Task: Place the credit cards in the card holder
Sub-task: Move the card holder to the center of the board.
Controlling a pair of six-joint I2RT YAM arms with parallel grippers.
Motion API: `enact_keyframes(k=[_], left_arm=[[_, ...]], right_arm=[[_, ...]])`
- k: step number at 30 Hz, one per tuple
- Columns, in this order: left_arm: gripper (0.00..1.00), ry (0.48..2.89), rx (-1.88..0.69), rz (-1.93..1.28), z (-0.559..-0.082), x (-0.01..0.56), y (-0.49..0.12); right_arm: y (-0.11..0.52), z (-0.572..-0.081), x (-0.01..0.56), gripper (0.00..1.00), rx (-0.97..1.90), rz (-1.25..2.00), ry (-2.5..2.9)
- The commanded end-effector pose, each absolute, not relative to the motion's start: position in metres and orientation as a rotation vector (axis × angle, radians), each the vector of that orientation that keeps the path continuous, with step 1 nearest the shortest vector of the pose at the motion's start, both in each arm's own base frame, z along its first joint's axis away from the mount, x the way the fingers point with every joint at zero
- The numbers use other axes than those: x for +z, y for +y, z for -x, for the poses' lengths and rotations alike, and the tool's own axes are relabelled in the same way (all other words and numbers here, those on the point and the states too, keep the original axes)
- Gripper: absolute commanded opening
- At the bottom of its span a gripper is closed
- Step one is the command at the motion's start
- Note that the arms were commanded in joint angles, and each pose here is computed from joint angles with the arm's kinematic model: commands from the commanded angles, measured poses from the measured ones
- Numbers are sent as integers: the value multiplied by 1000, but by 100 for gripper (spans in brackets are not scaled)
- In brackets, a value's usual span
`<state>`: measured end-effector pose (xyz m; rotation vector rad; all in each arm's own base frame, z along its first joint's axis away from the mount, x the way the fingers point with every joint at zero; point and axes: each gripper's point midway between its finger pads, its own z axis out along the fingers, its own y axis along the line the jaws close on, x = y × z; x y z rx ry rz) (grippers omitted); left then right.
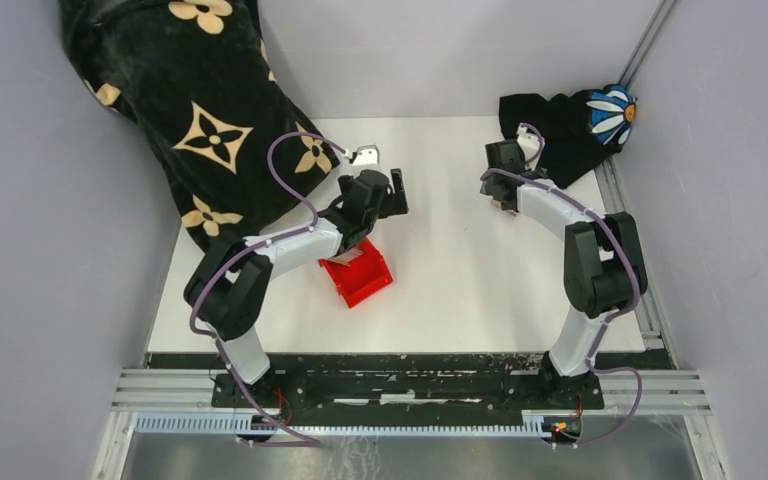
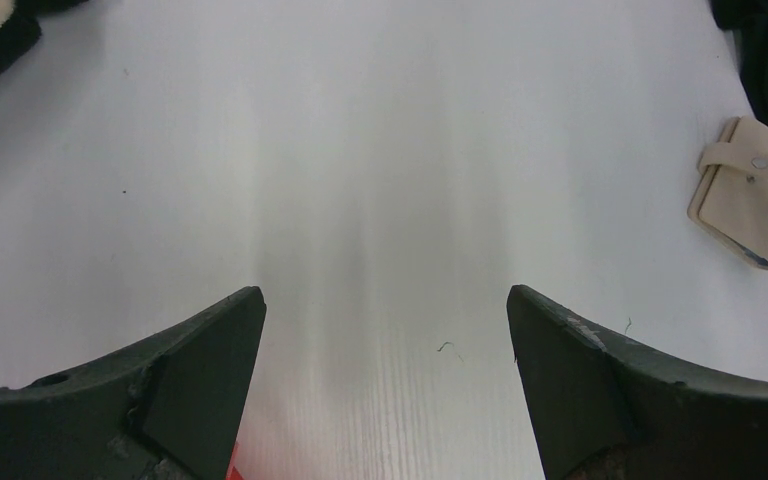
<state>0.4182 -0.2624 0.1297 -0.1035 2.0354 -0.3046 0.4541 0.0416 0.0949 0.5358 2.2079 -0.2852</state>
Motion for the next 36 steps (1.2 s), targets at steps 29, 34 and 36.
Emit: enact_keyframes(k=[29,34,36], left_arm=[[97,2022,-327,247,-420,135,-262],[97,2024,-332,240,-421,134,-264],[97,2025,-329,238,-421,133,-264]], right_arm=[[26,-482,52,80,-466,-489,2400],[26,-486,48,80,-490,-486,2421],[26,-487,47,80,-498,-483,2430]])
